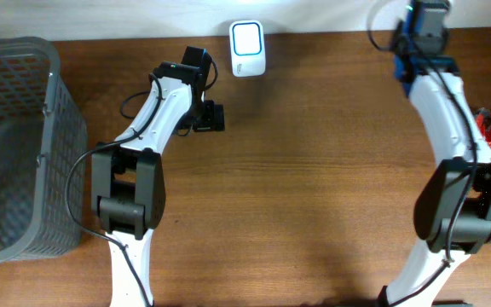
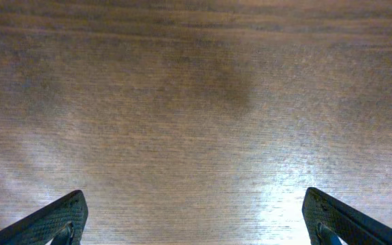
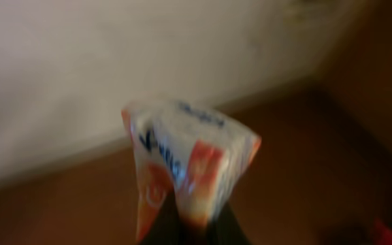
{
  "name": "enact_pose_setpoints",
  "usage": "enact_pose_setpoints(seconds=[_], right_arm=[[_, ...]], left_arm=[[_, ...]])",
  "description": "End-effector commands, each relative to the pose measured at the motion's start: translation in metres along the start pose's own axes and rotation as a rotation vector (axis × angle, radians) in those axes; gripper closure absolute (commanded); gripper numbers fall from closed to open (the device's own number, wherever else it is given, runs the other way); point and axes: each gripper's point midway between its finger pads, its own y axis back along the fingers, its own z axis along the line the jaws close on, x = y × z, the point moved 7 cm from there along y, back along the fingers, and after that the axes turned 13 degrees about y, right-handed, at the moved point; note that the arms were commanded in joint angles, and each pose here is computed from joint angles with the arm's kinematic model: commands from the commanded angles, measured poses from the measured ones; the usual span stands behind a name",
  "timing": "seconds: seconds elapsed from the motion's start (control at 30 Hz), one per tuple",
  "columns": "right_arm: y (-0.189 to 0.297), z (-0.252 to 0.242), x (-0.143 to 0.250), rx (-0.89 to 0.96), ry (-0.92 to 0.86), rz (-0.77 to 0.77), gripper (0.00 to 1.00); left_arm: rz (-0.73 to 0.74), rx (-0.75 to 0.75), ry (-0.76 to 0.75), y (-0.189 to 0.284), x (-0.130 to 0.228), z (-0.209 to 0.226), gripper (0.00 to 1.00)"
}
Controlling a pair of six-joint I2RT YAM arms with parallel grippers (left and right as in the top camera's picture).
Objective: Scan the item barcode
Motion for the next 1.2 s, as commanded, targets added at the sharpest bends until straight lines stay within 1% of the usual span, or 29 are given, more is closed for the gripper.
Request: enact_pose_setpoints(seconds=[0.0,0.03,0.1,0.13,0.2,0.23,0.27,0.3,0.33,0.37,0.47,0.57,0.6,0.67,0.7,0.77,0.8,0.83,0.87,0.93,1.0,1.07,1.1,1.13,1.17], right_arm=[[-0.023,-0.073,0.047,0.211,-0.168,0.201,0.96],[-0.031,-0.100,0.066,0.257,-0.207,0.271,0.96],[-0.039,-0.136,0.094,0.314,-0.231,0.364,0.96],[-0.041,-0.147,0.103,0.332,-0.238,0.393,0.89],[-0.043,-0.169,0.122,0.365,-0.260,0.443,0.85],[-0.043,-0.178,0.126,0.379,-0.271,0.454,0.81],[-0.043,-0.182,0.128,0.385,-0.276,0.457,0.70],[-0.042,-0.184,0.129,0.388,-0.277,0.465,0.46],[-0.042,-0.184,0.131,0.386,-0.273,0.474,0.17],[-0.041,-0.182,0.132,0.382,-0.269,0.482,0.01],[-0.031,-0.181,0.128,0.376,-0.259,0.498,0.01],[0.003,-0.190,0.101,0.353,-0.318,0.433,0.01],[0.030,-0.190,0.080,0.271,-0.375,0.378,0.02],[0.068,-0.188,0.055,0.167,-0.408,0.298,0.01],[0.087,-0.188,0.045,0.145,-0.411,0.269,0.01],[0.137,-0.180,0.030,0.110,-0.396,0.226,0.00],[0.164,-0.167,0.023,0.073,-0.372,0.198,0.05],[0.178,-0.156,0.020,0.042,-0.343,0.171,0.07],[0.197,-0.142,0.019,0.011,-0.315,0.135,0.07],[0.230,-0.112,0.030,-0.069,-0.263,0.069,0.08],[0.273,-0.083,0.056,-0.190,-0.212,-0.019,0.08],[0.304,-0.074,0.078,-0.274,-0.188,-0.087,0.06],[0.326,-0.071,0.093,-0.357,-0.167,-0.121,0.02],[0.347,-0.069,0.110,-0.452,-0.145,-0.143,0.02],[0.364,-0.070,0.127,-0.533,-0.115,-0.130,0.02]], left_arm=[[-0.001,-0.012,-0.008,-0.002,0.001,0.000,0.01],[-0.001,-0.012,-0.009,-0.002,0.001,-0.001,0.01],[-0.001,-0.012,-0.009,-0.002,0.001,-0.001,0.01],[-0.001,-0.011,-0.009,-0.002,0.001,-0.001,0.01],[-0.001,-0.011,-0.009,-0.002,0.001,-0.001,0.01],[-0.001,-0.012,-0.009,-0.002,0.001,-0.001,0.01],[-0.001,-0.012,-0.009,-0.002,0.001,-0.001,0.01],[-0.002,-0.012,-0.009,-0.002,0.001,-0.001,0.01],[-0.002,-0.012,-0.008,-0.002,0.001,0.000,0.01],[-0.001,-0.012,-0.008,-0.002,0.001,0.000,0.01],[-0.002,-0.012,-0.008,-0.002,0.001,0.000,0.01],[-0.001,-0.012,-0.008,-0.002,0.001,0.000,0.01],[-0.001,-0.012,-0.008,-0.002,0.001,0.000,0.01],[-0.001,-0.012,-0.008,-0.002,0.001,0.000,0.01],[-0.001,-0.012,-0.008,-0.002,0.001,0.000,0.01],[-0.001,-0.012,-0.009,-0.002,0.001,0.000,0.01],[-0.001,-0.012,-0.009,-0.002,0.001,-0.001,0.01],[-0.001,-0.012,-0.009,-0.002,0.001,-0.001,0.01],[-0.001,-0.012,-0.009,-0.002,0.001,-0.001,0.01],[-0.001,-0.012,-0.009,-0.002,0.001,-0.001,0.01],[-0.001,-0.012,-0.009,-0.002,0.001,-0.001,0.01],[-0.001,-0.012,-0.009,-0.002,0.001,-0.001,0.01],[-0.001,-0.011,-0.009,-0.002,0.001,-0.001,0.01],[-0.001,-0.011,-0.009,-0.002,0.001,-0.001,0.01],[-0.002,-0.011,-0.009,-0.002,0.001,-0.001,0.01]])
